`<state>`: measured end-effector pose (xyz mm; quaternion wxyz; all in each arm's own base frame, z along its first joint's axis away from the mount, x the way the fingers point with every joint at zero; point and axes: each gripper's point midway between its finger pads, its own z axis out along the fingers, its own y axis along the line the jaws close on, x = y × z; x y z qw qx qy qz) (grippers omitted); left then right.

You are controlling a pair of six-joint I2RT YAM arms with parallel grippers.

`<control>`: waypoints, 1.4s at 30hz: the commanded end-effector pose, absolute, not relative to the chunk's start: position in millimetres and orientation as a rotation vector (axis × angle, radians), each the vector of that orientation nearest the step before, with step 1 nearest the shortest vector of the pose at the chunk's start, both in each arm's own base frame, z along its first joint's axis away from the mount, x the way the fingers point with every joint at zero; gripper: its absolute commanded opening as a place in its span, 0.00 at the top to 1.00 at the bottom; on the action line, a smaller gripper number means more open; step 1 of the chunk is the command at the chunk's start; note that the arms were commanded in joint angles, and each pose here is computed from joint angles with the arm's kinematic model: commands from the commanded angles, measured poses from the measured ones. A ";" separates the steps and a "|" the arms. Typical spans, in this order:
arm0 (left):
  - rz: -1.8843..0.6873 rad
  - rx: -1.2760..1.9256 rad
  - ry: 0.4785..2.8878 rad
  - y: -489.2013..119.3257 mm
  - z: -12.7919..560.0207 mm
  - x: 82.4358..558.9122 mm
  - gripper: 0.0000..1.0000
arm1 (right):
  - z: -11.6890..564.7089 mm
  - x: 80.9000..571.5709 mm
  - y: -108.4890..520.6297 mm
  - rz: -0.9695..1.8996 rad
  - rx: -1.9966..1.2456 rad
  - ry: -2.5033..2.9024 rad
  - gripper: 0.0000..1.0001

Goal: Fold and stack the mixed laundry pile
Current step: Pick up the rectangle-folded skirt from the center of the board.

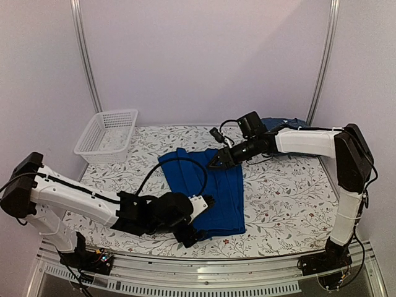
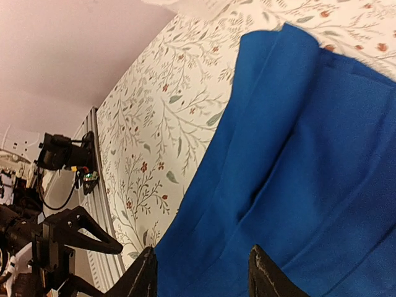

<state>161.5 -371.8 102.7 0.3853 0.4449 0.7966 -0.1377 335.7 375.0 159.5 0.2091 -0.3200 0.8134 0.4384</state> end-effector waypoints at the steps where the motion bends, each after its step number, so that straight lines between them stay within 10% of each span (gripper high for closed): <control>1: -0.071 1.308 1.954 -366.4 74.7 142.3 0.00 | 116.8 300.3 404.0 1.311 -1.051 2.338 0.53; 17: 0.275 1.436 1.786 -403.0 29.7 150.5 0.19 | 1.7 288.1 393.7 1.205 -1.032 2.624 0.59; 26: 0.162 1.391 1.742 -397.1 72.8 157.4 0.98 | -6.1 274.2 390.5 1.241 -1.024 2.649 0.60; 42: -0.189 1.755 1.784 -380.2 68.8 57.4 1.00 | 119.2 303.7 427.5 1.384 -1.073 2.356 0.47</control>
